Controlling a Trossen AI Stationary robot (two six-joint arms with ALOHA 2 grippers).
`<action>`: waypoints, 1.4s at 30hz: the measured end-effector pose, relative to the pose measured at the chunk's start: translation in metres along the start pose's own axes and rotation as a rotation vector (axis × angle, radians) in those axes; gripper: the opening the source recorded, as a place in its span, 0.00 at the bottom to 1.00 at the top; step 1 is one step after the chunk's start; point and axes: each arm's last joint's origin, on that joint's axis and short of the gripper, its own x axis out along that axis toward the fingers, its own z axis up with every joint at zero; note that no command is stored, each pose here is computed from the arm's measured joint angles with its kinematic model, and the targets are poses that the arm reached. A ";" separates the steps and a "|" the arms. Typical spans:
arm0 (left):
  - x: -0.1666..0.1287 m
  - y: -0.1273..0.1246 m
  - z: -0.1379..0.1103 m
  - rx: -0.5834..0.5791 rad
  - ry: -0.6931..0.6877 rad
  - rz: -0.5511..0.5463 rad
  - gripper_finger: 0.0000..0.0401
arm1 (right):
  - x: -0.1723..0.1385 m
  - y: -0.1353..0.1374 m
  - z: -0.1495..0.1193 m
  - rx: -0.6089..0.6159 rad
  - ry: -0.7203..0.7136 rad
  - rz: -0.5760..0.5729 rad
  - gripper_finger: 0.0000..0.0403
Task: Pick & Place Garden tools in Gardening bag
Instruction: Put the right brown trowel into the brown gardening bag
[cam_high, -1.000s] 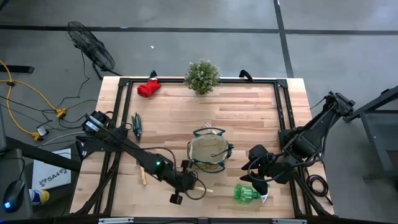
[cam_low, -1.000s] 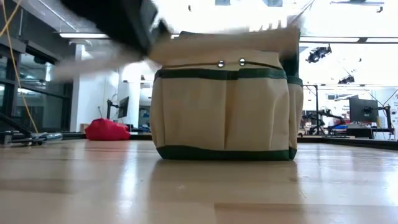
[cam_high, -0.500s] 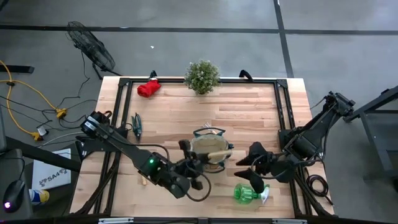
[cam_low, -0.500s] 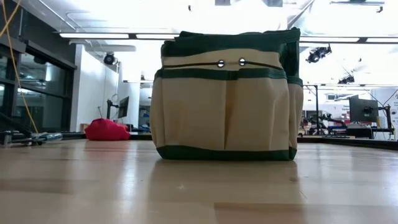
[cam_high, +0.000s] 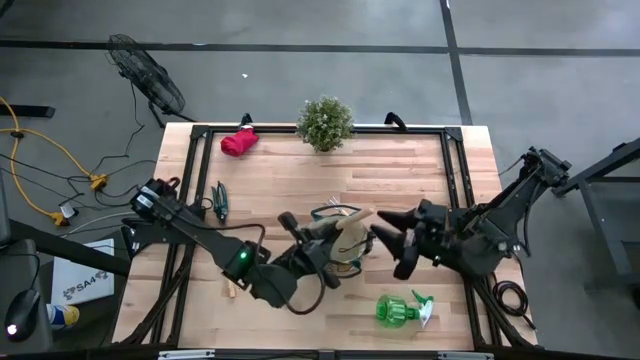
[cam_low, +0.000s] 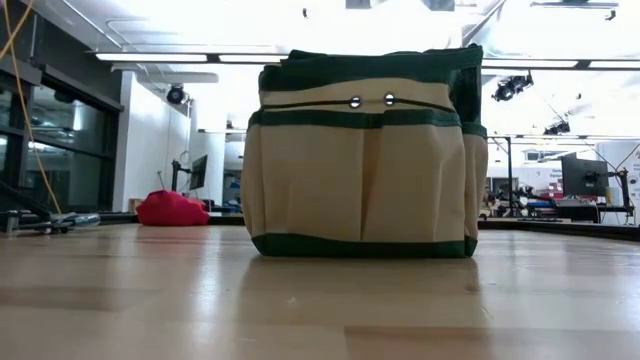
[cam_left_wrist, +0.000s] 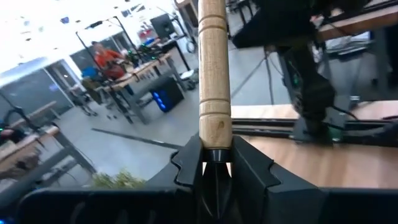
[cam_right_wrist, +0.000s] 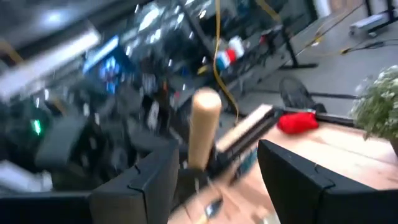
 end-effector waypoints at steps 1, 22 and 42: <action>0.003 0.001 0.001 0.006 -0.003 0.009 0.14 | 0.002 0.001 0.002 0.028 -0.027 -0.015 0.52; 0.016 0.009 0.003 0.232 0.022 0.095 0.14 | 0.035 0.008 -0.010 0.314 -0.218 -0.155 0.52; 0.021 0.013 0.002 0.325 0.062 0.167 0.14 | 0.049 0.001 -0.005 0.351 -0.253 -0.180 0.52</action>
